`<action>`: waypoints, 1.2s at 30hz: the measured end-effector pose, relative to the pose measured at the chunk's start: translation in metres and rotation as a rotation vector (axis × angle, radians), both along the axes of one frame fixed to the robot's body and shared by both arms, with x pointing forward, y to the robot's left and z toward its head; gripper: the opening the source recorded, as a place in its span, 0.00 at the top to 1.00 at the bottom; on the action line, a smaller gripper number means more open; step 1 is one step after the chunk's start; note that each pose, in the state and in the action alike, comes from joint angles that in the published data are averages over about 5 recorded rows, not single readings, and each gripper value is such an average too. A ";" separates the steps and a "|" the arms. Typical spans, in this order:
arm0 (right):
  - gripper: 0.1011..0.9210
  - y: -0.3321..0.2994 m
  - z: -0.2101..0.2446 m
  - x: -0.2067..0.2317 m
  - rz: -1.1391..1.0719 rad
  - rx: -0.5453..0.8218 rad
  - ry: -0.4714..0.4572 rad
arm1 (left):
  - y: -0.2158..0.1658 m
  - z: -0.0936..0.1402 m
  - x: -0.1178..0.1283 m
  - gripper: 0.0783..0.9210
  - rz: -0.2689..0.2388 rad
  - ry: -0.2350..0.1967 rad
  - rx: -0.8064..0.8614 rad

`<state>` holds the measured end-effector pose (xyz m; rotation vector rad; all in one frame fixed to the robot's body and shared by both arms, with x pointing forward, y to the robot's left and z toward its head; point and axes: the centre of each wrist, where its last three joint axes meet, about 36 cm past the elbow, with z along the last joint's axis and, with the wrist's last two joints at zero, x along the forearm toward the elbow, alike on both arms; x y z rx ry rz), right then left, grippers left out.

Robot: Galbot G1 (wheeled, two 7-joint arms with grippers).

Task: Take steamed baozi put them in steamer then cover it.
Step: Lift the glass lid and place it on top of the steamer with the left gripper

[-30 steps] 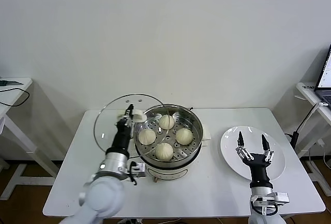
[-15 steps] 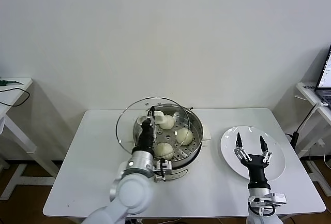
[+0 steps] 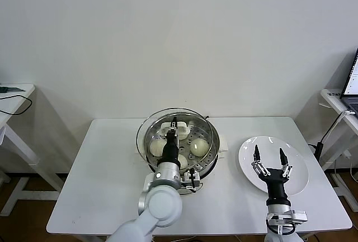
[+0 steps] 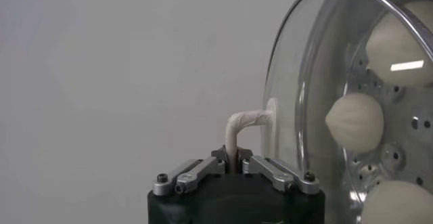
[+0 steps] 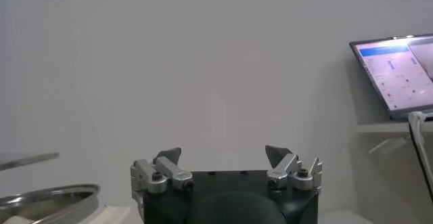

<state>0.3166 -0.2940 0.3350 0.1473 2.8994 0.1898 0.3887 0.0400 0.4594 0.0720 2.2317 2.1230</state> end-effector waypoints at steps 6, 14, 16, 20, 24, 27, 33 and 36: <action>0.12 0.001 -0.001 -0.001 0.000 -0.003 0.000 | -0.011 -0.005 0.000 0.87 -0.001 0.002 0.000; 0.12 0.000 -0.002 -0.002 -0.002 -0.008 0.000 | -0.018 -0.011 0.001 0.87 0.003 0.005 -0.001; 0.12 0.000 -0.002 -0.002 -0.001 -0.008 0.000 | -0.020 -0.012 0.001 0.87 0.003 0.004 -0.001; 0.12 0.001 -0.002 -0.002 0.001 -0.009 0.000 | -0.023 -0.014 0.003 0.87 0.003 -0.001 0.002; 0.12 0.000 -0.002 -0.002 0.001 -0.011 0.002 | -0.025 -0.017 0.006 0.87 0.006 -0.006 0.010; 0.12 0.000 -0.003 -0.002 0.000 -0.011 0.003 | -0.027 -0.019 0.006 0.87 0.002 -0.006 0.012; 0.12 0.001 -0.005 -0.001 0.003 -0.011 0.006 | -0.032 -0.022 0.006 0.87 -0.012 -0.008 0.018; 0.12 0.001 -0.006 -0.001 0.003 -0.013 0.009 | -0.032 -0.024 0.006 0.87 -0.018 -0.010 0.022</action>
